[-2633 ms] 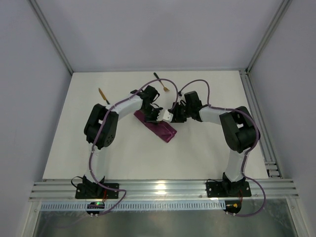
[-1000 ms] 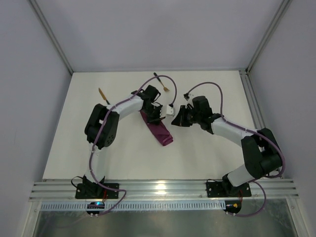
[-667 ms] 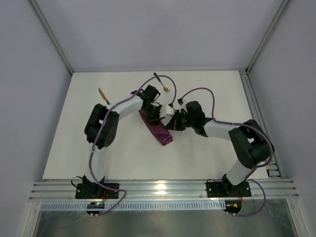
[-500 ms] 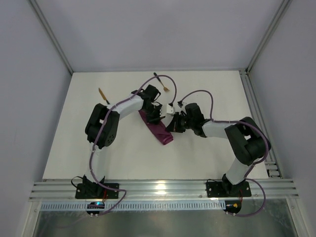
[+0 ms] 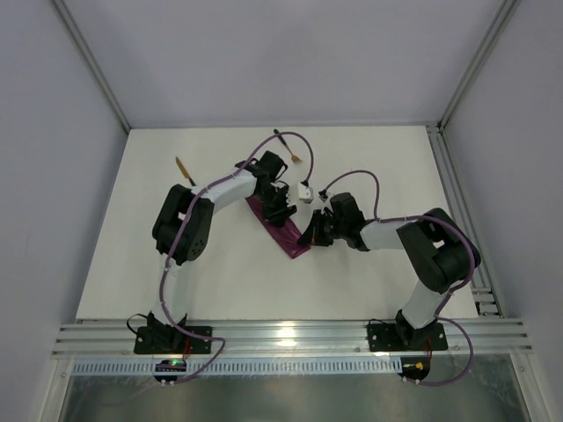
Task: Fold the napkin into a case and place the utensils inside
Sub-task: Smooth out the smaller rectangle-folded napkin at the center of the board.
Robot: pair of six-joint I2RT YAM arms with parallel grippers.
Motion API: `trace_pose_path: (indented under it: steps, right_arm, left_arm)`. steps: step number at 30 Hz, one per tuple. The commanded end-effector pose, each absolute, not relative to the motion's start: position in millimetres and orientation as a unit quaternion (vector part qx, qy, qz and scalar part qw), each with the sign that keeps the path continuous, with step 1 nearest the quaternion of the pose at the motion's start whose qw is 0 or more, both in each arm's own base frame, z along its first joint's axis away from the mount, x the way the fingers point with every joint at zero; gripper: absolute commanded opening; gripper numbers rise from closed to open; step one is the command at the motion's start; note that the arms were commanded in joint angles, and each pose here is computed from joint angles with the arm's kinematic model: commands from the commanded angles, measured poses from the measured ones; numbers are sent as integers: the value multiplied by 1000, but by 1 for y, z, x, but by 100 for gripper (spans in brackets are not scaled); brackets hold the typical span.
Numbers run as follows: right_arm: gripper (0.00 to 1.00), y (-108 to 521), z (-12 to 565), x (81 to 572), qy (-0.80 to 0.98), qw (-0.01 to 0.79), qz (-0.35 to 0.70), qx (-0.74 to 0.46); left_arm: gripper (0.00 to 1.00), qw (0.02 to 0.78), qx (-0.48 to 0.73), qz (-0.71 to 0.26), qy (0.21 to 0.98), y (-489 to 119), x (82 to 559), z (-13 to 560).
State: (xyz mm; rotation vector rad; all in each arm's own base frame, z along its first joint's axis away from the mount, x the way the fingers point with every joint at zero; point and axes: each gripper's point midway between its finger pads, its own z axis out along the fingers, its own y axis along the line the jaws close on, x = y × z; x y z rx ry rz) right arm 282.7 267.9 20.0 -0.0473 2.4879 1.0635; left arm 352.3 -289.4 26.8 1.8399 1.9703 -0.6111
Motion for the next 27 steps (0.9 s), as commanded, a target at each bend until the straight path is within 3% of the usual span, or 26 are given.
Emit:
trace_pose_path:
  steps: [1, 8, 14, 27]
  right_arm:
    - [4, 261, 6, 283, 911, 212, 354, -14]
    - [4, 261, 5, 285, 911, 205, 358, -14]
    - [4, 261, 3, 286, 913, 196, 358, -26]
    - [4, 267, 7, 286, 908, 181, 375, -54]
  left_arm:
    - [44, 237, 635, -225, 700, -296, 370, 63]
    - [53, 296, 571, -240, 727, -279, 388, 130]
    - [57, 331, 432, -179, 820, -214, 447, 122]
    - [76, 304, 596, -214, 712, -206, 437, 76]
